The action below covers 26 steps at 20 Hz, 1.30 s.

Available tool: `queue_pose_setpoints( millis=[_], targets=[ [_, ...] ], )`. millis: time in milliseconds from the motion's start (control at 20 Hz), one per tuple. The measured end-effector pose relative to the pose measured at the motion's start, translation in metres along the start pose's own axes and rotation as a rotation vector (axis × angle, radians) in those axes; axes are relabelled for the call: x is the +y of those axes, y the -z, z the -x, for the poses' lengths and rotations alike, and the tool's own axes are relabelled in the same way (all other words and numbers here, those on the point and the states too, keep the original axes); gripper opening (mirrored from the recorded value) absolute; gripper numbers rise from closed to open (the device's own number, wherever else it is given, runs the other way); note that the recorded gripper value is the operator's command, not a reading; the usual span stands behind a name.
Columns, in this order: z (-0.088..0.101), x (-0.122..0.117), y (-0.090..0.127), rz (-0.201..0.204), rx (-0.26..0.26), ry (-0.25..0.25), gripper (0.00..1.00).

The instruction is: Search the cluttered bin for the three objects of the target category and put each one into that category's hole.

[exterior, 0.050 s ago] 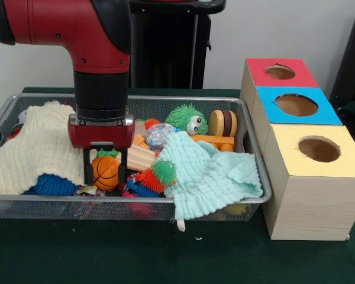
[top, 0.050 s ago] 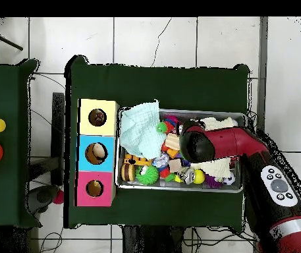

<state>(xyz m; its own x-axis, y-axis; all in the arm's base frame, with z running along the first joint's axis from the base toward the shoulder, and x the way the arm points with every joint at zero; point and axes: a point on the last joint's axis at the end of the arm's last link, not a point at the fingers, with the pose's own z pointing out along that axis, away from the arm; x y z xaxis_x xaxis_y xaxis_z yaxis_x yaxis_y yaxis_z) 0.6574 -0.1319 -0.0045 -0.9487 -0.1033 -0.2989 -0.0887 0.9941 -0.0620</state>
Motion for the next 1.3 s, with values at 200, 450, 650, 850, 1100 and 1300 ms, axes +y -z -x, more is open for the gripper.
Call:
queue_pose_setpoints(
  millis=[200,450,650,850,1100,1300],
  targets=[
    [0.000,-0.001,0.000,-0.001,0.000,0.001,1.00],
    [0.000,-0.001,0.000,-0.002,0.000,0.001,1.00],
    [-0.001,-0.002,0.000,-0.002,0.000,-0.001,1.00],
    [-0.002,-0.008,0.000,-0.005,0.000,-0.009,1.00],
    [-0.007,-0.021,0.001,-0.011,0.001,-0.029,1.00],
    [-0.011,-0.037,0.002,-0.018,0.001,-0.053,1.00]
  ],
)
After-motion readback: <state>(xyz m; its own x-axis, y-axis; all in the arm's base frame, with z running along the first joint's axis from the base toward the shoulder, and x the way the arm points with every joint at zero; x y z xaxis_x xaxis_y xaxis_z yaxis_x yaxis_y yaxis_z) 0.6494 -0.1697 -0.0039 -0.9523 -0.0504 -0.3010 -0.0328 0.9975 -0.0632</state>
